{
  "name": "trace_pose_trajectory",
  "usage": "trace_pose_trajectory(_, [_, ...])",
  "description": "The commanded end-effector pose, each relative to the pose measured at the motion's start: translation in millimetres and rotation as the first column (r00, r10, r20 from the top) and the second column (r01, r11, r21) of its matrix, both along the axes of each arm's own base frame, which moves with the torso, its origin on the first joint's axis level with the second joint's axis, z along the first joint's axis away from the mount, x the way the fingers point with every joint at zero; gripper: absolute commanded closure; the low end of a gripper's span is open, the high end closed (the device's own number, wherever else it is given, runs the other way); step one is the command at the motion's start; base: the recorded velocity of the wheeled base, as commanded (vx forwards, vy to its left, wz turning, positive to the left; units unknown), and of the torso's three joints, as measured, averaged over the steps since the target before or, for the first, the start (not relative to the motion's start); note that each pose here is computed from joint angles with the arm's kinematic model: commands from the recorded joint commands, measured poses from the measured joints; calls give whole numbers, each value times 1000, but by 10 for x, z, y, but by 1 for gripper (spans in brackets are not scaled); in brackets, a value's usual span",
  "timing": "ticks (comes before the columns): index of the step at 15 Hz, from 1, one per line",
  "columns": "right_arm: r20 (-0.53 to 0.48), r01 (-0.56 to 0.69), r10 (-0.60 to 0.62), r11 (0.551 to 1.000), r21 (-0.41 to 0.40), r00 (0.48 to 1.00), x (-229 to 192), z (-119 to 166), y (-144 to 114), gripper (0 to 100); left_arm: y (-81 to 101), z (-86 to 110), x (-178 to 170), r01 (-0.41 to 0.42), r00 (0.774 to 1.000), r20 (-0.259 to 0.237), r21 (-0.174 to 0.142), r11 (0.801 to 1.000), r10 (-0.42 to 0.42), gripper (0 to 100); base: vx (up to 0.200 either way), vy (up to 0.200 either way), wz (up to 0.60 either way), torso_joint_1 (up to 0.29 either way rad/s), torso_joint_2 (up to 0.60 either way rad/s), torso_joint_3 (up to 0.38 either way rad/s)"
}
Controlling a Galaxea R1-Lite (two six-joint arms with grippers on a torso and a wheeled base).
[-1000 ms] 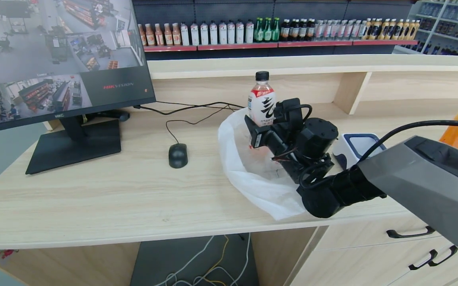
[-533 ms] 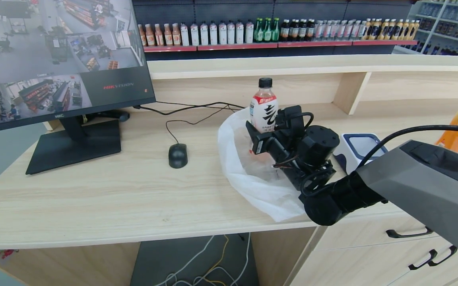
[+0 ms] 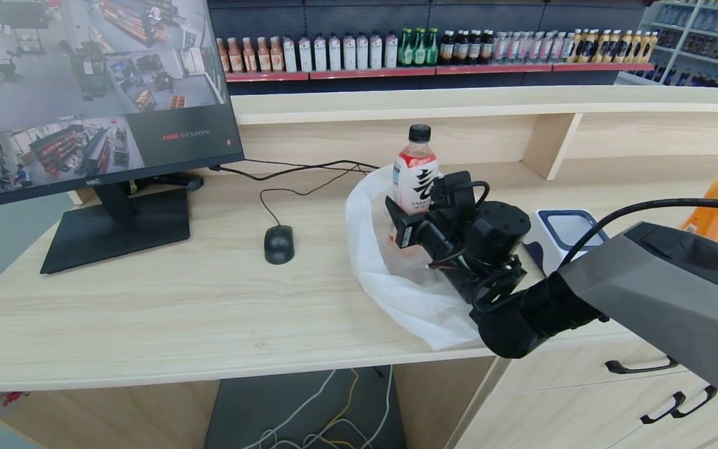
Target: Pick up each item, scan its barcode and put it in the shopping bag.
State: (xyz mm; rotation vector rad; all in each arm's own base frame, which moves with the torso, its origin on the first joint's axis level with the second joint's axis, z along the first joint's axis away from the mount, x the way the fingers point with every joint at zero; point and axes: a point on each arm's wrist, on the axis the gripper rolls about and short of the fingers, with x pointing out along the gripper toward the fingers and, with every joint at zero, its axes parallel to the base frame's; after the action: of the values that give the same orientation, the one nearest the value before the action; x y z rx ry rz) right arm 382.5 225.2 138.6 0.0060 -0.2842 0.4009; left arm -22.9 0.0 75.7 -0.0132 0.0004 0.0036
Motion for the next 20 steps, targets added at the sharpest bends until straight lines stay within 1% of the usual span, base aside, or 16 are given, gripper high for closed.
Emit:
trace_pose_trajectory(1, [-7,0,0,1000,-4,1000,-31,-13,-18,100,0,1,0,-1,1000,0,-1,1000,1,0,0,0,0,0,0,0])
trace_pose_trajectory(10, [-8,-3,3,1000,9,1000,-40,-15,-16,100,0,1,0,-1,1000,0,-1,1000,1,0,0,0,0,0,0,0])
trace_pose_trajectory(11, [-7,-4,4,1000,11,1000,-40,-14,-16,0,0,1,0,-1,1000,0,-1,1000,1,0,0,0,0,0,0,0])
trace_pose_trajectory(15, [32,-2,1,1000,30,999,-51,-63,-23,0,0,-3,1,-1,1000,-1,-1,1000,1,0,0,0,0,0,0,0])
trace_pose_trajectory(20, [15,-8,8,1000,24,1000,-221,-176,-95,0,0,1,0,-1,1000,0,-1,1000,1,0,0,0,0,0,0,0])
